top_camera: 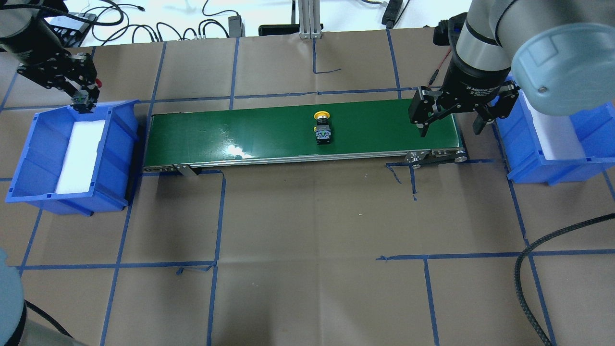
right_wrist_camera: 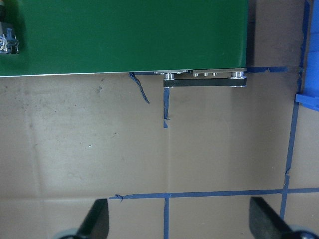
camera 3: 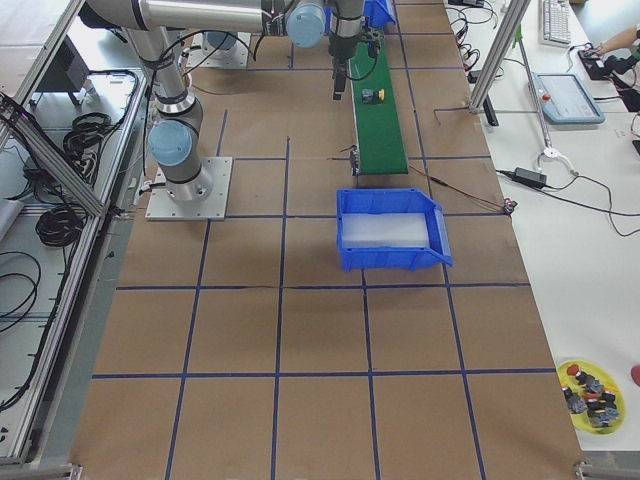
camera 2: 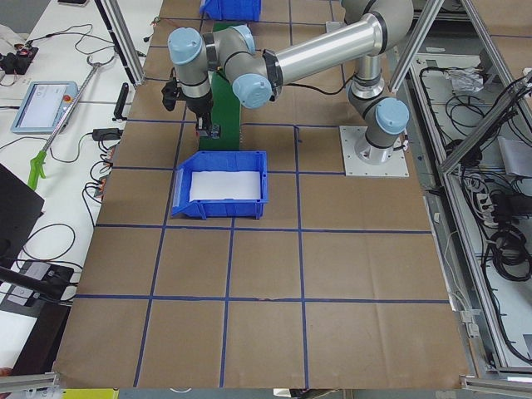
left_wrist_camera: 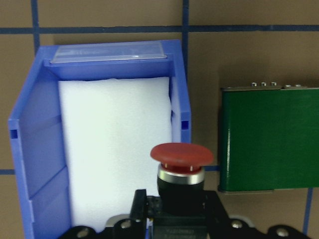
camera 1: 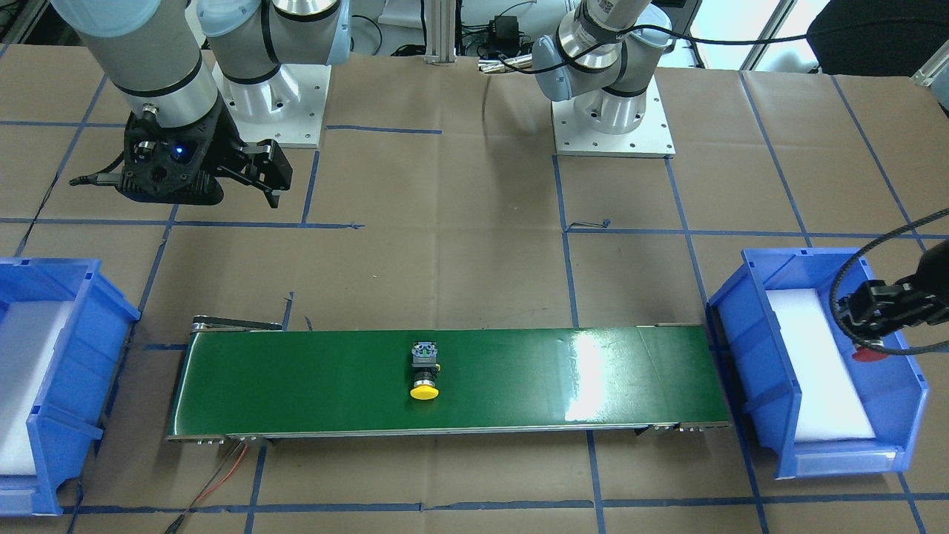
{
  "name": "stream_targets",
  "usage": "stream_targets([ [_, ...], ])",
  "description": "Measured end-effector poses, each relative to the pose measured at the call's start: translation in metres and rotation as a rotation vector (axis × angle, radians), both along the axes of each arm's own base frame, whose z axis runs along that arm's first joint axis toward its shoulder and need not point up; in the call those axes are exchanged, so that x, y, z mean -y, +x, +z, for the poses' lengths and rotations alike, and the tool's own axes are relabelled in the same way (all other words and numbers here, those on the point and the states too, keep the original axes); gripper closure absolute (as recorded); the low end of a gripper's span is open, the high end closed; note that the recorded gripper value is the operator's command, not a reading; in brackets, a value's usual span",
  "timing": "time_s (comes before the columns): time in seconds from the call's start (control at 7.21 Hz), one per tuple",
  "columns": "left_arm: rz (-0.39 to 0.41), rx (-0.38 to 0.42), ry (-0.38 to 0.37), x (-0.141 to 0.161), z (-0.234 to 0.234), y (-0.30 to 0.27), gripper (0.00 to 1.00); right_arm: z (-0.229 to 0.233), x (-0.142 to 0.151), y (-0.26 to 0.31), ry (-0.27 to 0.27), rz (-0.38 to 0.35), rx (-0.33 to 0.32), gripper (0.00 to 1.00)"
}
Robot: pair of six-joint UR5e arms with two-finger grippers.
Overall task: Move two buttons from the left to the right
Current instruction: 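Lift the red button out of the bin with the left gripper, then place the red button on the conveyor belt and open the left gripper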
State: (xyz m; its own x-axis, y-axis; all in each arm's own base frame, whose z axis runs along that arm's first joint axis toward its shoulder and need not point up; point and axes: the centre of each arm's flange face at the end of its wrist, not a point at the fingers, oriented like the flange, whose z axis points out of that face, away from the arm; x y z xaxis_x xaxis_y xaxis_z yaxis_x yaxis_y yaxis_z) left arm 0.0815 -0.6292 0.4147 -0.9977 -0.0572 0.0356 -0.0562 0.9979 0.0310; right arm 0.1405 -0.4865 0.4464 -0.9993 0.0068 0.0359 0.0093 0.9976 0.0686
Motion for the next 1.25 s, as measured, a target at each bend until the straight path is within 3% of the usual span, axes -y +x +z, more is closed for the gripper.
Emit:
stream_targets([
  [0.55,0.032,0.004,0.025,0.003,-0.026,-0.094,1.0,0.0,0.0,0.0,0.0,0.0,0.0,0.0],
  [0.97,0.029,0.02,-0.016,-0.007,-0.096,-0.114,1.0,0.0,0.0,0.0,0.0,0.0,0.0,0.0],
  [1.11,0.029,0.037,-0.03,-0.014,-0.117,-0.115,0.99,0.0,0.0,0.0,0.0,-0.001,0.0,0.0],
  [1.25,0.029,0.053,-0.035,-0.018,-0.133,-0.116,0.88,0.0,0.0,0.0,0.0,-0.001,0.0,0.0],
])
